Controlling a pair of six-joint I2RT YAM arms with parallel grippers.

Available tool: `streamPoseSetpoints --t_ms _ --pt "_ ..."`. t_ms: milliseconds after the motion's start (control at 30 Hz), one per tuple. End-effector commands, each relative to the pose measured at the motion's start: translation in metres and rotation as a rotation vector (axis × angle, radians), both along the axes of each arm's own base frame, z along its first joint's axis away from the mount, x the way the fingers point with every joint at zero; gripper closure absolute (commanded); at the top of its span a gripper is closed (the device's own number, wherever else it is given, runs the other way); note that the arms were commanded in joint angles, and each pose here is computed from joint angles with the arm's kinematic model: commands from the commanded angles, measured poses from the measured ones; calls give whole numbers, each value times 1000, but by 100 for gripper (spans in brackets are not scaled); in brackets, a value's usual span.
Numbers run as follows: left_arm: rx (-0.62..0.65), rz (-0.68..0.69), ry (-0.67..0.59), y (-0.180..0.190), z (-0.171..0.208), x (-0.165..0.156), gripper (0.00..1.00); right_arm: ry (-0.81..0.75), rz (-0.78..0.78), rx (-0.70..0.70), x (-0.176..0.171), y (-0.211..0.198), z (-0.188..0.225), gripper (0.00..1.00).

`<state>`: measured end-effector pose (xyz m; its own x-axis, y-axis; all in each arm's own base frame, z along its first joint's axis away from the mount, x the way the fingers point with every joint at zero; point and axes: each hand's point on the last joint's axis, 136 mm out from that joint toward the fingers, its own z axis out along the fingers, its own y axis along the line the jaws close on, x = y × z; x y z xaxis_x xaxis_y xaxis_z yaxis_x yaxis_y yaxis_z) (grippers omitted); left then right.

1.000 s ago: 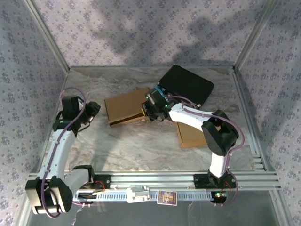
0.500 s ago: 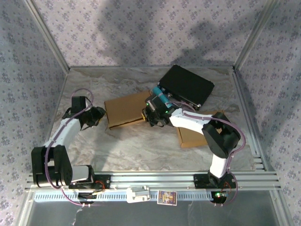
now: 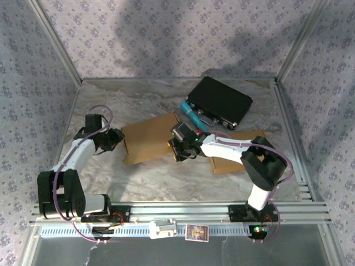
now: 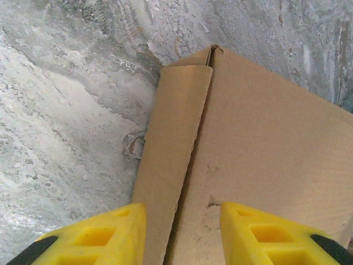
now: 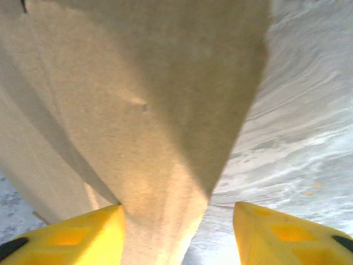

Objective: Fold the paper box

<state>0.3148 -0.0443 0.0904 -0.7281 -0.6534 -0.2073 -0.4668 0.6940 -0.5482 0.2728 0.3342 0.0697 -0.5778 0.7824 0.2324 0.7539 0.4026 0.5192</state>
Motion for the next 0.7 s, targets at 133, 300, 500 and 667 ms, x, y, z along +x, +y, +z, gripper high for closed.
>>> streamPoseSetpoints --t_ms 133,300,500,667 --pt "-24 -44 -13 -6 -4 6 61 -81 157 -24 12 -20 64 30" --pt "-51 -54 9 -11 -11 4 63 -207 294 -122 30 -45 103 28" --pt "-43 -67 33 -12 -19 -2 64 -240 422 -86 68 -49 92 34" --pt "-28 -69 52 -10 -22 -9 64 -144 484 -124 73 -43 64 43"
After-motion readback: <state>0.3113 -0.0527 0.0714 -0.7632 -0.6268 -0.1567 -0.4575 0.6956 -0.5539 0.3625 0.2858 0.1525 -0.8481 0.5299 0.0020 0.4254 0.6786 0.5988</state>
